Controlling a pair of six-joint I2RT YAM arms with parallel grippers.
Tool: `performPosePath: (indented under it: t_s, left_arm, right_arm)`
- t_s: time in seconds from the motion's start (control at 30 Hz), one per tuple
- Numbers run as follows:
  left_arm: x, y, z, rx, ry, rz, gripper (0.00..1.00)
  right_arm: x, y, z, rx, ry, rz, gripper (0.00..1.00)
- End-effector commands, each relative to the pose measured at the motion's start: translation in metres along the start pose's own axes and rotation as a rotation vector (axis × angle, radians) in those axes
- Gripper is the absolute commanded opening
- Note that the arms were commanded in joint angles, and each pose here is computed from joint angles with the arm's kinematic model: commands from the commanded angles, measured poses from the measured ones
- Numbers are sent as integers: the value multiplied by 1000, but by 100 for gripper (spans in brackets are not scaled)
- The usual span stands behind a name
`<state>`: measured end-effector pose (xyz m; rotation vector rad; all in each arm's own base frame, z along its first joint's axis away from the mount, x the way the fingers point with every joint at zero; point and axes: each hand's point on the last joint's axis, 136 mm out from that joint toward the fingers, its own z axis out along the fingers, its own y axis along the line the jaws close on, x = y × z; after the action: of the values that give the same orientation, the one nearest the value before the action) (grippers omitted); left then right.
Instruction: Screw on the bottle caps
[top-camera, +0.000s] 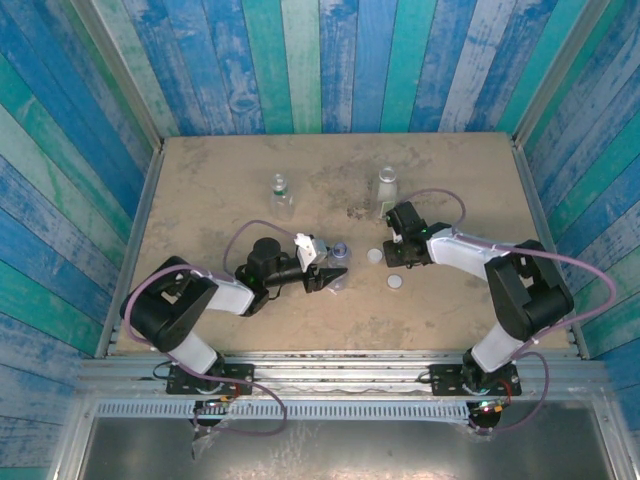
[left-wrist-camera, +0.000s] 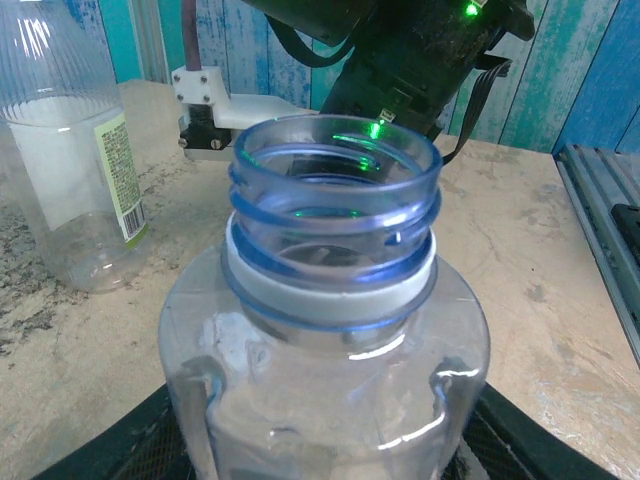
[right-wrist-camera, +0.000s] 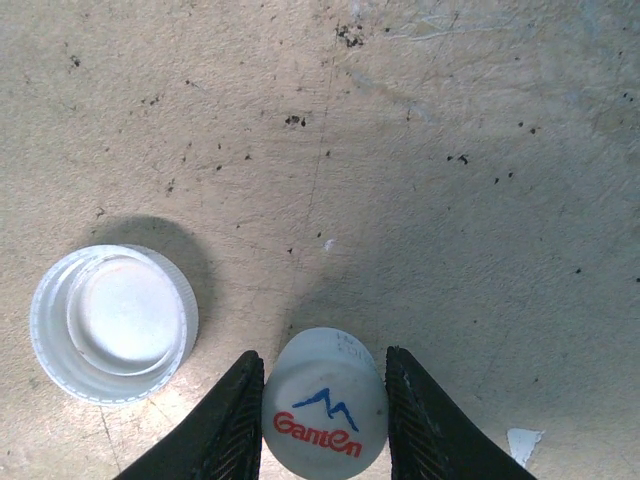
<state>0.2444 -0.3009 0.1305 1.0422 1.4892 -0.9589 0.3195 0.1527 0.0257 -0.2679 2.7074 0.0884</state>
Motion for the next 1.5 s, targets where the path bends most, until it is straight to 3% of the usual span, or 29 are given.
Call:
performPosePath:
  t_s: [0.0, 0.5, 1.0, 1.23, 1.47]
  left_arm:
    - [25, -1, 1, 12, 74, -63, 57]
    - [31, 0, 2, 9, 75, -73, 57]
    - [33, -1, 3, 15, 63, -79, 57]
    - [31, -1, 2, 14, 54, -73, 57]
    - [31, -1, 2, 15, 52, -73, 57]
  right_arm:
    - [4, -5, -7, 9, 4, 10, 32]
    - [-3, 23, -72, -80, 22, -133, 33]
    - [-40, 102, -162, -326, -47, -291, 34]
    - [-48, 139, -187, -389, -73, -364, 34]
    - [-42, 156, -184, -402, -49, -401, 34]
